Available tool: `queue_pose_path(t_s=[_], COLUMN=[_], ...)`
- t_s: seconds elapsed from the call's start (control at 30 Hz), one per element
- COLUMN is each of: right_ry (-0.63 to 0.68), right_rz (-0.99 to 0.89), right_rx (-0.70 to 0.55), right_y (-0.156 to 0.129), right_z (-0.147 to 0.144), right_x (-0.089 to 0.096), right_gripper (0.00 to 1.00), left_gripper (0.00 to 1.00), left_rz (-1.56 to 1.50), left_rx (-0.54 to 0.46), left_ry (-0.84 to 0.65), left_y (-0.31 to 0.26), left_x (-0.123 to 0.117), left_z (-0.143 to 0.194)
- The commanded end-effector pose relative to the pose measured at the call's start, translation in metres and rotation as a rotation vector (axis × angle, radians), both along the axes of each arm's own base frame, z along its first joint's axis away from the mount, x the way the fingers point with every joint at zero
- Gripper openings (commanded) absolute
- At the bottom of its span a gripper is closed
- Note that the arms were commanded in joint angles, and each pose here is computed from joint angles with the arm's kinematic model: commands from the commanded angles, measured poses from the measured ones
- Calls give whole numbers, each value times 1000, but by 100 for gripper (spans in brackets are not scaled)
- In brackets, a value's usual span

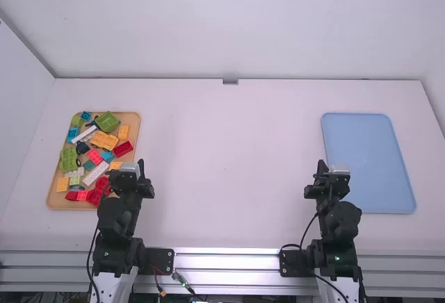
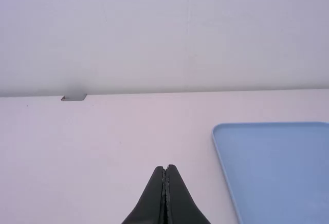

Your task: Assemble lego blocks to make yellow taxi

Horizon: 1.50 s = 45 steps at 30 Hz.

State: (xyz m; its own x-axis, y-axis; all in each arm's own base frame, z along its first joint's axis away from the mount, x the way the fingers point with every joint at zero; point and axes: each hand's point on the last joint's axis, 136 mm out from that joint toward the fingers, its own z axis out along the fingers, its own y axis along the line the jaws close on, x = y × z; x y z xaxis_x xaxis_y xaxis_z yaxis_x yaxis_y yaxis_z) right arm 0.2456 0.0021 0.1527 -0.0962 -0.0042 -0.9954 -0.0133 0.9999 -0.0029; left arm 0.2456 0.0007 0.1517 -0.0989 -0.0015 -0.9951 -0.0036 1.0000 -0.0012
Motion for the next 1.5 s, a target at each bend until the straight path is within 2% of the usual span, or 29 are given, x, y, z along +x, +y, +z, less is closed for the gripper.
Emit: queue_pose_path(t_s=[0.0, 0.43, 0.8, 1.0, 1.33, 1.47], right_ry=[1, 6, 16, 31, 79, 103], right_rz=[1, 17, 68, 89, 129, 150], right_rx=[2, 0, -2, -2, -2, 5], right_y=[0, 3, 13, 17, 22, 26], right_z=[0, 9, 31, 43, 60, 63], right_x=[0, 3, 15, 24, 53, 66], right_gripper=[0, 7, 23, 32, 53, 61], left_gripper=[0, 7, 23, 32, 53, 61], left_rz=[0, -2, -7, 15, 42, 136], left_rx=[1, 0, 2, -67, -163, -264], left_ry=[0, 6, 28, 32, 110, 190], left_y=[0, -1, -2, 0, 0, 11], left_x=[0, 1, 11, 19, 38, 46], left_z=[0, 8, 24, 36, 60, 70])
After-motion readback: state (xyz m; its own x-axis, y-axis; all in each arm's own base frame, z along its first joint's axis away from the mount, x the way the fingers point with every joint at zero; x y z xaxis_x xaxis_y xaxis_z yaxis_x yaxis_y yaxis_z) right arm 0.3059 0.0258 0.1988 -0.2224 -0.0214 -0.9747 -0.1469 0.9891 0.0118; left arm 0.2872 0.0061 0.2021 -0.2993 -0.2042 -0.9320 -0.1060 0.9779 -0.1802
